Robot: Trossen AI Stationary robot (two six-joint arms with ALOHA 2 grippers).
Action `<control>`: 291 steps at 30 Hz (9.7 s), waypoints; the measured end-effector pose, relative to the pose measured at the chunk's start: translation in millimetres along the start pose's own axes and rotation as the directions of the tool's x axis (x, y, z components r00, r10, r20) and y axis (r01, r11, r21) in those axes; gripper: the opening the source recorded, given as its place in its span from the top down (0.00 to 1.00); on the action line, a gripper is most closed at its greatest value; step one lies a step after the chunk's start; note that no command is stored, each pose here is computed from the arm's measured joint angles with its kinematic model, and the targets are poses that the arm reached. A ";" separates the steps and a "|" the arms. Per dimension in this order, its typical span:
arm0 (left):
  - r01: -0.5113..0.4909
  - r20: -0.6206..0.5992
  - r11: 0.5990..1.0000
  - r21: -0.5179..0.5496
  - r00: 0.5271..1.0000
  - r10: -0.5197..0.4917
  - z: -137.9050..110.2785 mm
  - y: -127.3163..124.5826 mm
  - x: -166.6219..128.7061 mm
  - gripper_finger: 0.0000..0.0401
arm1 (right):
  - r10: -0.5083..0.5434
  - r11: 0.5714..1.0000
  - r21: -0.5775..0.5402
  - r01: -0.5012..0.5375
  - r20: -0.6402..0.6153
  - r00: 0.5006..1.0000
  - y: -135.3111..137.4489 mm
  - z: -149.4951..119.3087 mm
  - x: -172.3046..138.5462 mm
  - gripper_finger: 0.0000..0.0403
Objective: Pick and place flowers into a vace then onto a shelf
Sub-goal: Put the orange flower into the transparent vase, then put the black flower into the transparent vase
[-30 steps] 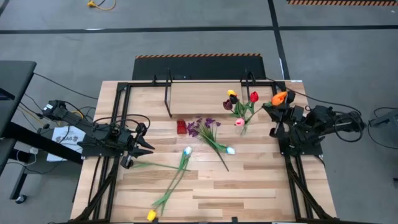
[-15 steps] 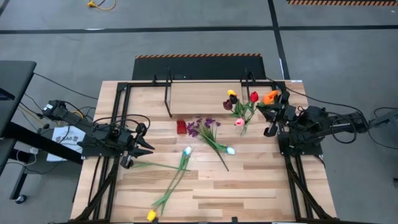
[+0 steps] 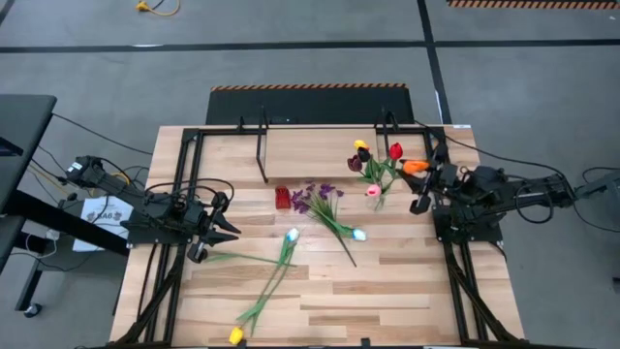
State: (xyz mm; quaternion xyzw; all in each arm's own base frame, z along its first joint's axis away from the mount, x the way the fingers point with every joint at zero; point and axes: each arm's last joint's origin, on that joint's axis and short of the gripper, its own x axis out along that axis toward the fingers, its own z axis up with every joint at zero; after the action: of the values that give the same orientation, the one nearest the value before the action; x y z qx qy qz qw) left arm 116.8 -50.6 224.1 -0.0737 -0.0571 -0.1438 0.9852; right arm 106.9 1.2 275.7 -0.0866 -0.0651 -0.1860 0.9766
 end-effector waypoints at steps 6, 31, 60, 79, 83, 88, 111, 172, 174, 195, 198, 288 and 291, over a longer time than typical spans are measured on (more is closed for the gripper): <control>-0.001 0.000 1.000 0.000 1.000 0.001 0.0 0.0 0.0 0.86 | 0.009 1.000 0.019 -0.008 -0.052 0.999 1.0 -5.6 -0.1 0.59; -0.001 -0.005 1.000 -0.008 1.000 0.001 -0.5 0.1 0.0 0.86 | 0.035 0.998 0.054 -0.023 -0.237 0.971 3.7 -25.2 -2.9 0.38; 0.024 -0.012 1.000 -0.011 1.000 -0.024 -1.0 -0.6 0.0 0.86 | -0.005 1.000 0.011 0.011 -0.462 0.887 -6.0 -20.4 -16.5 0.38; 0.024 -0.013 1.000 -0.011 1.000 -0.024 -1.1 -0.6 0.0 0.86 | 0.077 0.997 0.055 -0.058 -0.453 0.888 -4.9 -7.8 -20.6 0.38; 0.024 -0.013 1.000 -0.011 1.000 -0.024 -1.0 -0.6 0.0 0.86 | 0.110 0.994 0.070 -0.088 -0.449 0.887 -6.1 2.1 -24.3 0.38; 0.023 -0.012 1.000 -0.011 1.000 -0.024 -1.0 -0.6 0.0 0.86 | 0.122 0.992 0.074 -0.100 -0.457 0.881 -5.9 3.1 -25.9 0.38; 0.023 -0.013 1.000 -0.018 1.000 -0.024 -1.1 -0.6 0.0 0.86 | 0.089 0.995 0.078 -0.059 -0.471 0.878 -24.2 33.3 -35.5 0.38; 0.051 -0.029 0.998 -0.032 0.998 -0.051 -2.5 -1.3 -0.1 0.86 | 0.564 0.826 0.249 -0.506 -0.344 0.750 197.8 -3.8 -18.9 0.38; 0.050 -0.032 0.998 -0.031 0.998 -0.051 -2.8 -1.2 -0.1 0.86 | 0.524 0.851 0.233 -0.470 -0.350 0.776 206.1 -12.5 -13.7 0.38; 0.121 -0.039 0.992 0.048 0.992 -0.119 -2.9 -3.2 -0.3 0.86 | 0.259 0.957 0.250 -0.146 -0.511 0.819 233.4 -100.3 27.5 0.38; 0.132 -0.040 0.985 0.108 0.991 -0.128 -3.0 -3.5 -0.3 0.86 | 0.250 0.958 0.256 -0.130 -0.519 0.817 236.2 -109.4 29.8 0.38; 0.209 0.003 0.968 0.136 0.977 -0.211 1.8 -6.3 -0.7 0.86 | 0.291 0.957 0.163 -0.241 -0.555 0.780 306.1 -197.8 169.4 0.38; 0.209 0.001 0.968 0.136 0.978 -0.211 1.6 -6.3 -0.7 0.86 | 0.285 0.958 0.160 -0.236 -0.559 0.778 304.5 -198.7 170.7 0.38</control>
State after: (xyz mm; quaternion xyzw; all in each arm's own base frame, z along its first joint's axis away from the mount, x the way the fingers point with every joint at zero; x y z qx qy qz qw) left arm 114.2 -56.1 226.4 -0.0015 -0.0818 -0.2424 0.9667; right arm 397.3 181.6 64.7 0.0051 0.2389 -0.0636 0.9690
